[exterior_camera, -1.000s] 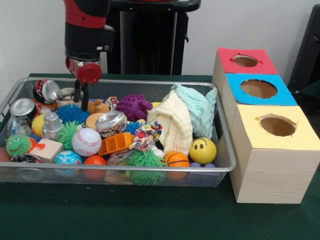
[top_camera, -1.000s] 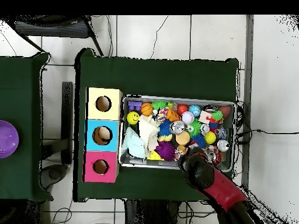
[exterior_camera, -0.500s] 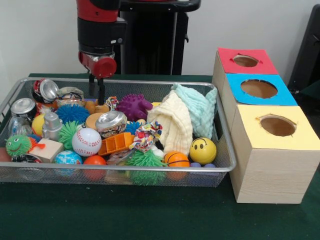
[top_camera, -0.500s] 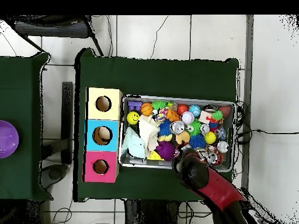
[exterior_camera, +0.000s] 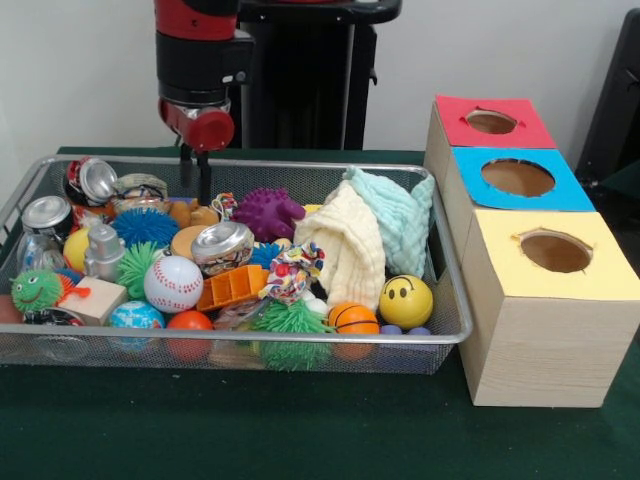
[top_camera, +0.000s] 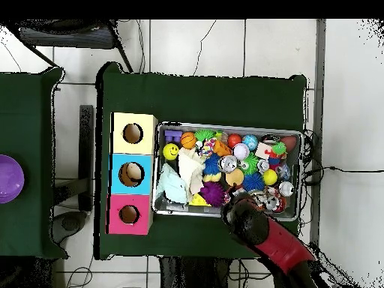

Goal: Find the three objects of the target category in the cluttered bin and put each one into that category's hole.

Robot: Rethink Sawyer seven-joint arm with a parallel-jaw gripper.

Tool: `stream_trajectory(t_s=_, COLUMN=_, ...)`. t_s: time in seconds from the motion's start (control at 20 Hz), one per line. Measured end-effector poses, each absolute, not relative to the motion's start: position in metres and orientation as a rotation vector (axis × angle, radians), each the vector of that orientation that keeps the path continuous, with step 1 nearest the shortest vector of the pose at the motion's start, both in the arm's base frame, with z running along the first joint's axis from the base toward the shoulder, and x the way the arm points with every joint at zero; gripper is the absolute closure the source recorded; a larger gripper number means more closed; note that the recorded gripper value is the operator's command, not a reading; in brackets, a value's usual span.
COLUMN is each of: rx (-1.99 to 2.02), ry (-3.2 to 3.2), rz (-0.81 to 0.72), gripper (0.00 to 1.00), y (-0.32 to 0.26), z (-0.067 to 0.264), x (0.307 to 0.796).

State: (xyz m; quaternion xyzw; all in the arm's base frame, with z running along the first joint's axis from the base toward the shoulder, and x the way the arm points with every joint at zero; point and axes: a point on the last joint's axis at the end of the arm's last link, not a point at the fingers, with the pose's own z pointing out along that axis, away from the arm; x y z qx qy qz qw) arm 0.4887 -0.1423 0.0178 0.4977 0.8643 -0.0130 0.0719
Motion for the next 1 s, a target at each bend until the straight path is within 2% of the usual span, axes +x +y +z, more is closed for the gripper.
stream_trajectory(t_s=0.6, rx=1.586, ry=2.606, rz=-0.036, gripper=0.0, y=-0.155, z=-0.016, x=0.462)
stream_trajectory(t_s=1.0, rx=1.557, ry=2.547, rz=0.003, gripper=0.0, y=-0.155, z=-0.031, x=0.468)
